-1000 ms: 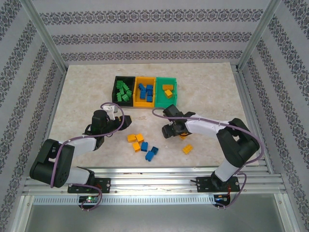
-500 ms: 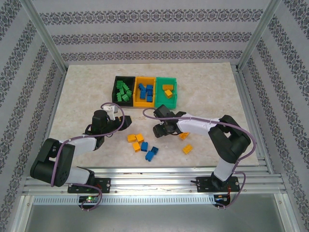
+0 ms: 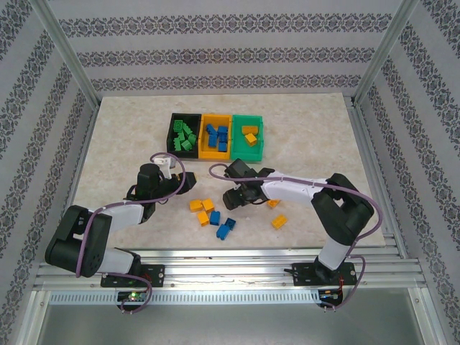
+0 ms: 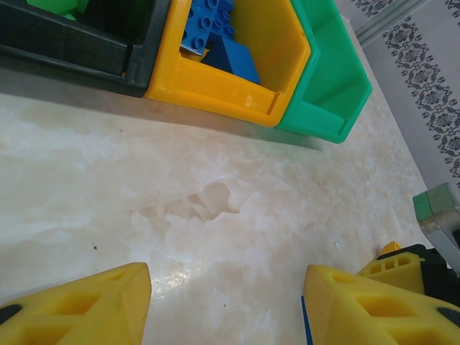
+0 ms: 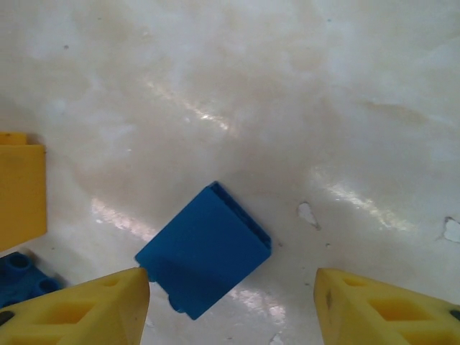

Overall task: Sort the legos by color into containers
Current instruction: Move the lego to the bottom-center of the table, then pick up the lego from the bottom-center of the table.

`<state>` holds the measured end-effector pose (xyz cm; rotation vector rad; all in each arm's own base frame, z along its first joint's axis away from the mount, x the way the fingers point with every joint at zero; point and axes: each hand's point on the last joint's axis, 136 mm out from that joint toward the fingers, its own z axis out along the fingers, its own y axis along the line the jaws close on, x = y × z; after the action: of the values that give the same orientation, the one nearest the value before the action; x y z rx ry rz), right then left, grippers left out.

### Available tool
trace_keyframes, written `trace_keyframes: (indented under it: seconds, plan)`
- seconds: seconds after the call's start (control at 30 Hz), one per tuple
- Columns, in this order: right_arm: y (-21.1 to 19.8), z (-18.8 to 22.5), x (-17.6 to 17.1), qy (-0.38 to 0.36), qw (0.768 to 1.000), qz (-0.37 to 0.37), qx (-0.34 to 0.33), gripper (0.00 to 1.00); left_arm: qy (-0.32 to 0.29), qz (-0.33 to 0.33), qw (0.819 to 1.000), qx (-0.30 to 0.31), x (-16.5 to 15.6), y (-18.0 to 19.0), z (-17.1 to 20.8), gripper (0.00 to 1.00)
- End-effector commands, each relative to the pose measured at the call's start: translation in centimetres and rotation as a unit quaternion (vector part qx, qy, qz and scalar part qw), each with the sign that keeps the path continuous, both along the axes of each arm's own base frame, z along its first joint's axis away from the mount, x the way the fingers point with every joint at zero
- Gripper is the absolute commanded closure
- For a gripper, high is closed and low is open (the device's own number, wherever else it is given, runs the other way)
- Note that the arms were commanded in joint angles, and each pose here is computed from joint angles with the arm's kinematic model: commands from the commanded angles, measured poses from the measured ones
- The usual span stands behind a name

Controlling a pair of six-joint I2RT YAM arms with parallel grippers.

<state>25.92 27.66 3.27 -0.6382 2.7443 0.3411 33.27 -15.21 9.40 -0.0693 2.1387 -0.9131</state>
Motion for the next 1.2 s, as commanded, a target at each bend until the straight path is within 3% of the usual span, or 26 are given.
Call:
trace_keyframes:
  seconds: [0.0,0.43,0.6,0.73,0.93,1.17]
  plan:
    - [1.1,1.2,0.2,-0.018,1.0,0.018,0.006,0.37,-0.014,-0.012,1.0,-0.003,0.4,-0.7,1.0,0.42]
    - [1.2,-3.3,-0.2,0.027,0.999,0.002,-0.045,0.36,-0.014,-0.012,1.0,0.001,0.3,-0.6,1.0,0.42]
    - [1.1,-3.3,-0.2,0.021,0.999,0.001,-0.045,0.48,-0.012,-0.013,1.0,-0.001,0.4,-0.7,0.9,0.42]
    - [1.5,-2.3,0.4,0.011,0.999,0.007,-0.04,0.52,-0.012,-0.013,1.0,0.0,0.4,-0.7,0.8,0.42]
    - [3.4,1.0,3.0,-0.02,1.0,0.009,0.002,0.52,-0.011,-0.013,1.0,0.0,0.4,-0.7,0.7,0.42]
    - [5.6,6.1,10.0,-0.083,0.995,-0.01,0.058,0.52,-0.01,-0.013,1.0,0.003,0.5,-0.7,0.6,0.42]
